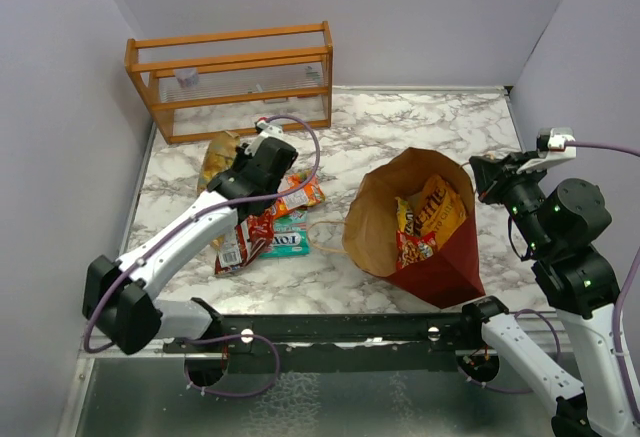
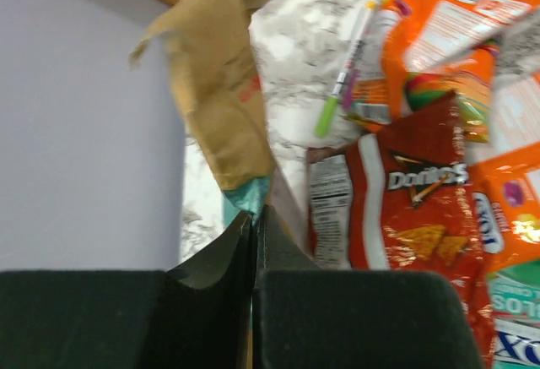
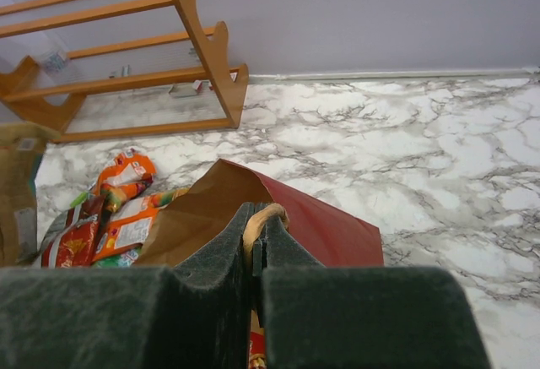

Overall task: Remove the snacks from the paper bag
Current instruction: Place the snack at the center of the board.

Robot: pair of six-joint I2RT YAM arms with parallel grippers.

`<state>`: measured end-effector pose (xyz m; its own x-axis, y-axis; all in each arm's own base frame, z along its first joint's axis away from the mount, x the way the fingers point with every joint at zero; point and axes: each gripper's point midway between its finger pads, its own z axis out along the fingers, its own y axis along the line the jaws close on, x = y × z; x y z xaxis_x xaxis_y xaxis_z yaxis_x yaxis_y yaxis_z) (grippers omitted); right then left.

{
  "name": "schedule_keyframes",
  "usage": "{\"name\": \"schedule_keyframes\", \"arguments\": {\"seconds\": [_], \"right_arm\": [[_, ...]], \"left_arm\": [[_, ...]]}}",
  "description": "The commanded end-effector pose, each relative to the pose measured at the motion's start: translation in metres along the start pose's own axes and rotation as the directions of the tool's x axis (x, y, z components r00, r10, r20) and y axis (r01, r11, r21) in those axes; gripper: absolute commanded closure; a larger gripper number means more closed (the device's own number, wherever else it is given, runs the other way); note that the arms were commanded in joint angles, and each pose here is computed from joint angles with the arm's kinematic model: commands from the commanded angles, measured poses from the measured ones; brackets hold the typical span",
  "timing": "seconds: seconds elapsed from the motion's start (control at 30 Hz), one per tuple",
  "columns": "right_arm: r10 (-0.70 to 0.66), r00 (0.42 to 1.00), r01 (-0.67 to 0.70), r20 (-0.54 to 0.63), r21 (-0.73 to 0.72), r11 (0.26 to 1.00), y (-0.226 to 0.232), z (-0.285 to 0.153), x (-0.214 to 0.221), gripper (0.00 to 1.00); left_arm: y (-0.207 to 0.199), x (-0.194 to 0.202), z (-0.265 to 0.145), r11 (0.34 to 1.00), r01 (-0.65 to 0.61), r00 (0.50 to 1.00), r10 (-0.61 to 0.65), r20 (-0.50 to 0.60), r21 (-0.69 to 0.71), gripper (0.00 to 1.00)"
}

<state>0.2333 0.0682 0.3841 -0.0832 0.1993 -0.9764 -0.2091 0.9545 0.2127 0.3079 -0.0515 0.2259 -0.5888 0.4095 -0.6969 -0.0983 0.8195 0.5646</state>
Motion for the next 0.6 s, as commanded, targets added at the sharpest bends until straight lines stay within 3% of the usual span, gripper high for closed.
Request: {"name": "schedule_keyframes", "arguments": {"seconds": [0.0, 0.27, 0.4, 0.57], "right_arm": [[0.014, 0.997, -0.013, 0.072, -0.02, 1.0, 0.005, -0.003, -0.018, 0.98], [0.012, 0.997, -0.011, 0.073, -0.013, 1.0, 0.003, -0.003, -0.017, 0.98], [0.006, 0.997, -0.005, 0.074, -0.011, 1.0, 0.003, -0.002, -0.018, 0.98], [0.004, 0.997, -0.003, 0.075, -0.014, 1.0, 0.004, 0.0, -0.019, 0.98]], "left_arm": [[-0.053, 0.006, 0.012, 0.986, 0.023, 0.996, -0.009, -0.088, 0.165, 1.0], [-0.102, 0.002, 0.012, 0.93, 0.125, 0.989, -0.088, -0.118, 0.347, 0.99], [-0.11, 0.0, 0.009, 0.91, 0.152, 0.985, -0.11, -0.129, 0.386, 0.89], [-0.107, -0.012, -0.002, 0.888, 0.17, 0.984, -0.132, -0.118, 0.428, 0.64]]}}
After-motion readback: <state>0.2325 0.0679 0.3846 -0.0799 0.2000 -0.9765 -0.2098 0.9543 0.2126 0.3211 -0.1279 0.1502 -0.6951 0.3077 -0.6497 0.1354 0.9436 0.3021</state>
